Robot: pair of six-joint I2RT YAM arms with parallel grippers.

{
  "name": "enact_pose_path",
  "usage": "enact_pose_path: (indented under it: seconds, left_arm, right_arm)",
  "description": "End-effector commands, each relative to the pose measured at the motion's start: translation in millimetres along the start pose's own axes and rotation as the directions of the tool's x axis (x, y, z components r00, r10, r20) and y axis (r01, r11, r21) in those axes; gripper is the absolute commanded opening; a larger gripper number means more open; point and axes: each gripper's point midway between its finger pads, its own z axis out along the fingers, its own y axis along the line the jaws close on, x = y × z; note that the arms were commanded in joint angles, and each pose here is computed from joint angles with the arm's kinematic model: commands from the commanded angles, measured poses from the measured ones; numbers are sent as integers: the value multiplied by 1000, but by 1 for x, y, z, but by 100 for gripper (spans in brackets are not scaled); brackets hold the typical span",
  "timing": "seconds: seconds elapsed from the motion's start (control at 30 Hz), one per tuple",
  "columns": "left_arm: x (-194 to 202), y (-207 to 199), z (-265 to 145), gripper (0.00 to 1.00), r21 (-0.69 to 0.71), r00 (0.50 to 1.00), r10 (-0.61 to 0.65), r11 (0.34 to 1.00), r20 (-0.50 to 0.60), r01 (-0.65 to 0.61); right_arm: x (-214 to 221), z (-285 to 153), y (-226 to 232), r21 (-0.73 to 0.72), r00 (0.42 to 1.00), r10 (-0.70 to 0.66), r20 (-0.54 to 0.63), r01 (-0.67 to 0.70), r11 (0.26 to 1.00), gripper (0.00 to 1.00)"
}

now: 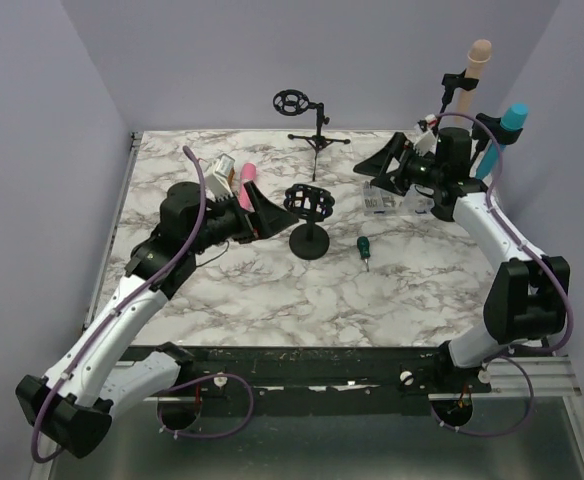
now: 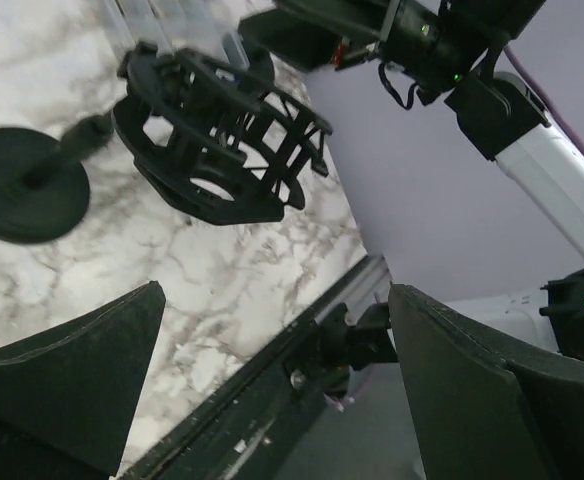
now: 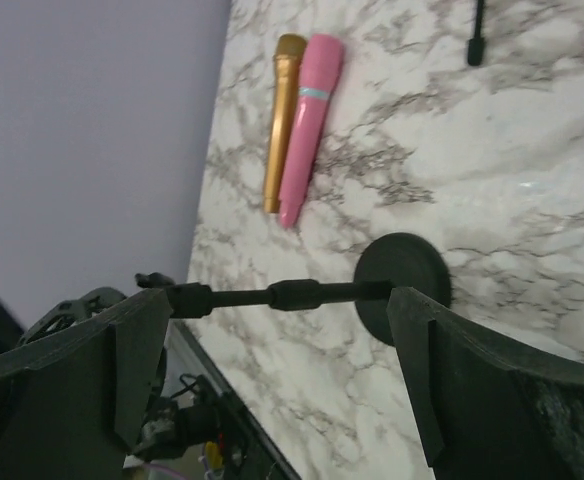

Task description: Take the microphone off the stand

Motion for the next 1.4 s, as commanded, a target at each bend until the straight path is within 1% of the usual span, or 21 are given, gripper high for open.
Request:
enact_pose_path:
  seconds: [0.0,0.17,0.33,0.57,0.67,0.73,0.83,0.87,1.03,1.23,1.37]
  left_arm:
    - [24,-15,15,99,130,979,-168,975,-114,182]
    - [34,-6,32,96,139,964,-239,957,-118,255]
    - [27,4,40,93,102,962,-268,957,-54,273]
    - [25,16,48,90,74,954,-299,951,-16,299]
    - [23,19,51,88,65,959,-284,957,-7,283]
    - [21,20,53,86,55,964,-267,962,-2,267]
    - [18,22,58,82,39,969,-247,968,0,246]
    - [18,23,59,81,37,970,-244,969,1,243]
    - [22,31,65,77,20,971,-240,970,-6,241]
    - [28,38,66,76,4,972,-235,972,-15,235]
    - [33,44,66,77,-8,973,-231,973,-20,231]
  right_arm:
    - [8,-8,57,-296,997,-11,-74,-12,955,100]
    - [11,4,53,-313,995,37,-88,-63,948,100]
    - [22,19,58,-335,990,45,-134,-88,938,100]
    - [40,42,68,-347,980,37,-195,-104,932,92]
    - [55,55,74,-357,971,21,-237,-107,928,88]
    - [63,62,76,-360,965,16,-263,-113,926,88]
    - [68,68,73,-349,963,23,-270,-121,929,82]
    - [69,69,72,-345,963,24,-269,-120,931,78]
    - [80,74,65,-330,957,29,-290,-128,935,72]
    - [97,82,41,-280,948,57,-314,-149,948,64]
    - [110,85,24,-245,941,72,-330,-159,956,61]
